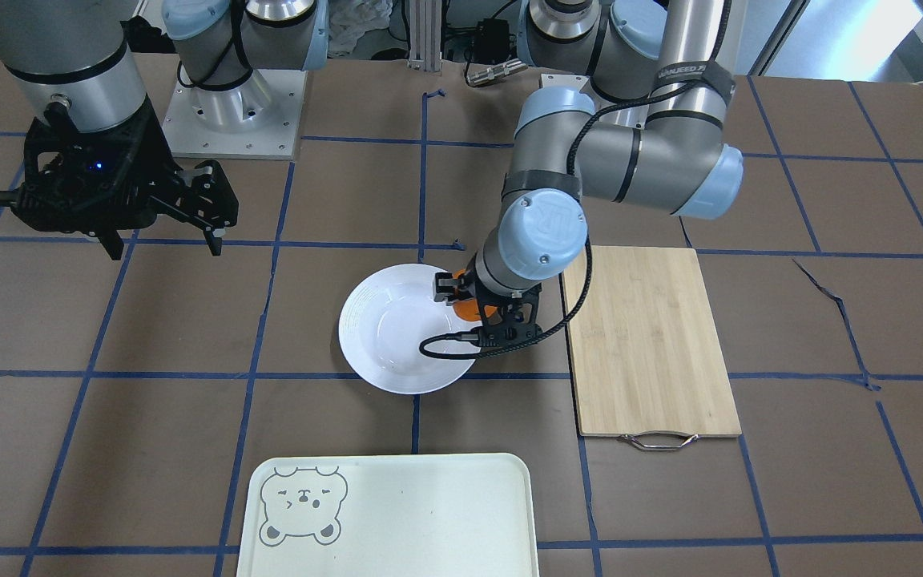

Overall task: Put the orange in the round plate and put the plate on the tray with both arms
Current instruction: 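Carry the orange with the left gripper and release it onto the white plate, then raise the left gripper away while the right gripper reaches to the plate rim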

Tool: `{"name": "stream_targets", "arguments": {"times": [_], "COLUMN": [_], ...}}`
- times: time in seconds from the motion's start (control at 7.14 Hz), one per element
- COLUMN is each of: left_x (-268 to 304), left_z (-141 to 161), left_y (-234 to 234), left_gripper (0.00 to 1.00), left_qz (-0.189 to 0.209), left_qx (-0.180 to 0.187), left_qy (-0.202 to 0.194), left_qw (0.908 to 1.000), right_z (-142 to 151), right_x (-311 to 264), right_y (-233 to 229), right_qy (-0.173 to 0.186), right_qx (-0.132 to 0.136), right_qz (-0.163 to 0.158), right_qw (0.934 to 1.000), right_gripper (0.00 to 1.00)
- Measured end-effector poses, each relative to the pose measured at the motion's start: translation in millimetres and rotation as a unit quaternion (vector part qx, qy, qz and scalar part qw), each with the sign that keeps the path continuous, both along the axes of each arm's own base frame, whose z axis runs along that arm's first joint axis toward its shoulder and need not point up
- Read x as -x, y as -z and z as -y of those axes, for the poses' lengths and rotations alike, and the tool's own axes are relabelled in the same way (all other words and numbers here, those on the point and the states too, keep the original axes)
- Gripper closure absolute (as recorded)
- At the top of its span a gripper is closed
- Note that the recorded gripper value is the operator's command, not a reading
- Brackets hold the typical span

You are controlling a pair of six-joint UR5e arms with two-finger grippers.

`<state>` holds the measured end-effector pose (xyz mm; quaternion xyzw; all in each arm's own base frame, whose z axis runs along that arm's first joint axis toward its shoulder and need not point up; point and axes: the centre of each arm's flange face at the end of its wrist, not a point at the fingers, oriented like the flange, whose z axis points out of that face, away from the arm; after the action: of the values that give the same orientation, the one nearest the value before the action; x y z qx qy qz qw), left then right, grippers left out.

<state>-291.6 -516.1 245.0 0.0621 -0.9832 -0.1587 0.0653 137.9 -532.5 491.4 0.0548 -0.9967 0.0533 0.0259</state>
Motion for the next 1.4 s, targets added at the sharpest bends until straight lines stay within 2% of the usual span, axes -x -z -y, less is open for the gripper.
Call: {"name": "stream_targets", "arguments": {"times": [0.14, 0.28, 0.42, 0.7, 0.98, 1.26, 1.4], "left_x": [20.7, 35.2, 43.0, 43.8, 27.3, -19.0, -56.4], "left_z": [-1.3, -0.3, 1.1, 3.5, 13.5, 32.5, 42.9], "left_y": [11.2, 24.0, 35.6, 36.0, -1.8, -59.8, -89.8], "left_gripper": [1.00, 0.06, 0.00, 0.00, 0.00, 0.00, 0.00], "left_qz": [-0.014, -0.026, -0.031, -0.014, 0.010, 0.034, 0.053], "left_qx": [0.002, 0.002, 0.002, 0.020, 0.055, 0.069, 0.073], "left_qy": [-0.020, -0.036, -0.041, -0.032, -0.032, -0.044, -0.032], "left_qw": [0.9997, 0.9990, 0.9987, 0.9992, 0.9979, 0.9960, 0.9954], "right_z": [-0.1, -0.1, -0.1, -0.3, 3.6, 16.9, 29.0], "right_x": [0.0, 0.0, 0.0, 0.4, 9.1, 31.0, 32.3], "right_y": [0.1, 0.1, 0.1, 0.4, 3.2, 18.8, 45.4], "right_qy": [0.000, 0.000, 0.000, 0.000, 0.007, 0.026, 0.033], "right_qx": [0.000, -0.001, 0.000, -0.002, -0.006, -0.018, -0.029], "right_qz": [0.000, 0.000, 0.000, 0.000, 0.007, 0.049, 0.097], "right_qw": [1.0000, 1.0000, 1.0000, 1.0000, 0.9999, 0.9983, 0.9943], "right_gripper": [0.00, 0.00, 0.00, 0.00, 0.00, 0.00, 0.00]}}
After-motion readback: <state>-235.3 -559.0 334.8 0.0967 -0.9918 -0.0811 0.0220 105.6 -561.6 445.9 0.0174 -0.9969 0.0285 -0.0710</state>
